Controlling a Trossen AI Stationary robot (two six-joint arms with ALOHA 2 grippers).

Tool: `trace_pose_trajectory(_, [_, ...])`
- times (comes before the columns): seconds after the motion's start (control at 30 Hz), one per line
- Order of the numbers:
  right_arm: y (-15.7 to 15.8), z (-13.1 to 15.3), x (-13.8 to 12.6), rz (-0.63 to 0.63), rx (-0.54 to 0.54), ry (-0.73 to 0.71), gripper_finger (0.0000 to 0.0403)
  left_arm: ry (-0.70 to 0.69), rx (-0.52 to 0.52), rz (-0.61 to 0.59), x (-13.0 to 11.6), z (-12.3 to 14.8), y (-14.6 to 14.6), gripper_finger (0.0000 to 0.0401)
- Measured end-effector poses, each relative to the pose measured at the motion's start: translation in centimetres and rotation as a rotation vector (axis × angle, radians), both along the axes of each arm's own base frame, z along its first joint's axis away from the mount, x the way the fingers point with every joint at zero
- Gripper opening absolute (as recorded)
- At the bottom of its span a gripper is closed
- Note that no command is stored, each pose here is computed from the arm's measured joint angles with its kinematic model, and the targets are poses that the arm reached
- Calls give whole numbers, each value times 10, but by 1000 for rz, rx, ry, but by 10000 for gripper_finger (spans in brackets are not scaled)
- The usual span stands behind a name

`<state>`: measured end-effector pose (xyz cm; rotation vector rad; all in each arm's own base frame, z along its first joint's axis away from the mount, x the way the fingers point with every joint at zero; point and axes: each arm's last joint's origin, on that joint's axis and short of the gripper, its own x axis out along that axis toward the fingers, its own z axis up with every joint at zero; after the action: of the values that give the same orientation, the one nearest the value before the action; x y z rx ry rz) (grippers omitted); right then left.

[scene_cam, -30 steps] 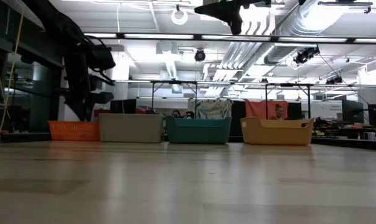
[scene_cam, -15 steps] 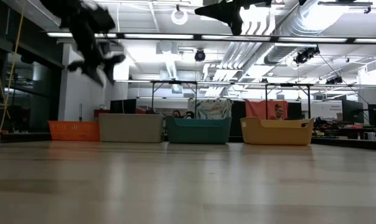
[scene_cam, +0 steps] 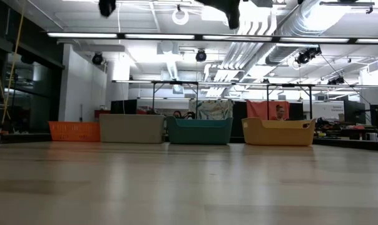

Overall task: Sort Halloween decoration
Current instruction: Put the violet witch hat into the gray bin

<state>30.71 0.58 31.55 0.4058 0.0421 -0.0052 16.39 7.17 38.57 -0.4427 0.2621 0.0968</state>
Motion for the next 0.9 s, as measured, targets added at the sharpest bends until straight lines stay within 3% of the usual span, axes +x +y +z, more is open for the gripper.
trace_pose_trajectory(0.13, [1, 10, -3, 34, -23, -82, 233, -121, 135, -129, 15, -5, -41, 161])
trace_pose_trajectory(0.3, [1, 23, -15, 33, -77, -119, 233, -253, 217, -81, 32, -47, -70, 161])
trace_pose_trajectory(0.5, [-1, 29, -28, -2, -124, -76, 233, -305, 227, -19, 35, -82, -73, 160])
trace_pose_trajectory(0.9, [-1, 26, -27, -6, -153, -46, 233, -310, 226, -19, 35, -82, -73, 160])
